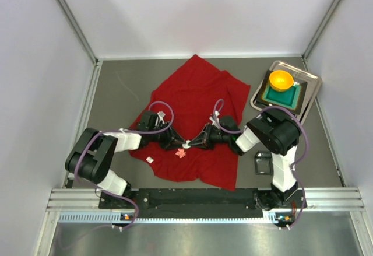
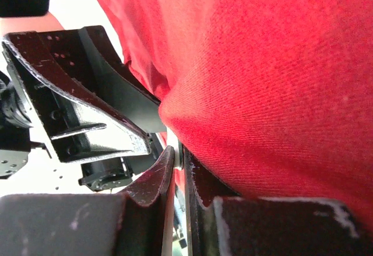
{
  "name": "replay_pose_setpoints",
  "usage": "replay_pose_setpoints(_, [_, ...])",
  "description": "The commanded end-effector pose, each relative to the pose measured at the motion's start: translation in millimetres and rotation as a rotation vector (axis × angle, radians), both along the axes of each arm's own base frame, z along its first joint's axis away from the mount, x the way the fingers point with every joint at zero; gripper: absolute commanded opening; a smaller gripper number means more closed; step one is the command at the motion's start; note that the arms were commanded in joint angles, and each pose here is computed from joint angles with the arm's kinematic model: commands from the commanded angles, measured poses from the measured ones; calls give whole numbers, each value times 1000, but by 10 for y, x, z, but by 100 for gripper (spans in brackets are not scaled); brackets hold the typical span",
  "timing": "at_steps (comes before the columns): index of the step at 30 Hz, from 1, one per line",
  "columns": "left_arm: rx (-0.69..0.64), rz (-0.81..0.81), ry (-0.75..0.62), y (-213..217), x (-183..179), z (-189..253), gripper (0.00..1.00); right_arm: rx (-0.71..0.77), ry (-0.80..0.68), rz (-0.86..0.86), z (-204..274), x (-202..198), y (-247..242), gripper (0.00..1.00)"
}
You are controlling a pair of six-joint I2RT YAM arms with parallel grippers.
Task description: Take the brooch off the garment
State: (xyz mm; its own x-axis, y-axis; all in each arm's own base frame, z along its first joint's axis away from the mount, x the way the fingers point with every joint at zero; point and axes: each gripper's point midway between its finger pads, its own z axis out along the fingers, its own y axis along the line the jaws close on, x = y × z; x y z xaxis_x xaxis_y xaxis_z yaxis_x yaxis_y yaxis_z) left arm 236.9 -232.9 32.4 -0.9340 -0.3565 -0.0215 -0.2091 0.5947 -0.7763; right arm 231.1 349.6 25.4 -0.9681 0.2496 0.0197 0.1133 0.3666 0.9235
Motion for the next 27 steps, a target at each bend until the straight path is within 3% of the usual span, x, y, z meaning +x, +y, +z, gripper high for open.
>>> replay_pose_setpoints(1, [-33,32,-25,-2,49,118,44,95,-15,-34,164,89,65,0])
replay_pose_setpoints(10, [-58,61,-3,9,87,67,33,171,19,-67,155,78,52,0])
replay_pose_setpoints(23, [-145,181,-36,107,174,163,33,161,33,-72,83,33,13,0])
replay_pose_setpoints(27, [-143,209,-47,147,170,190,36,160,32,-71,78,26,13,0])
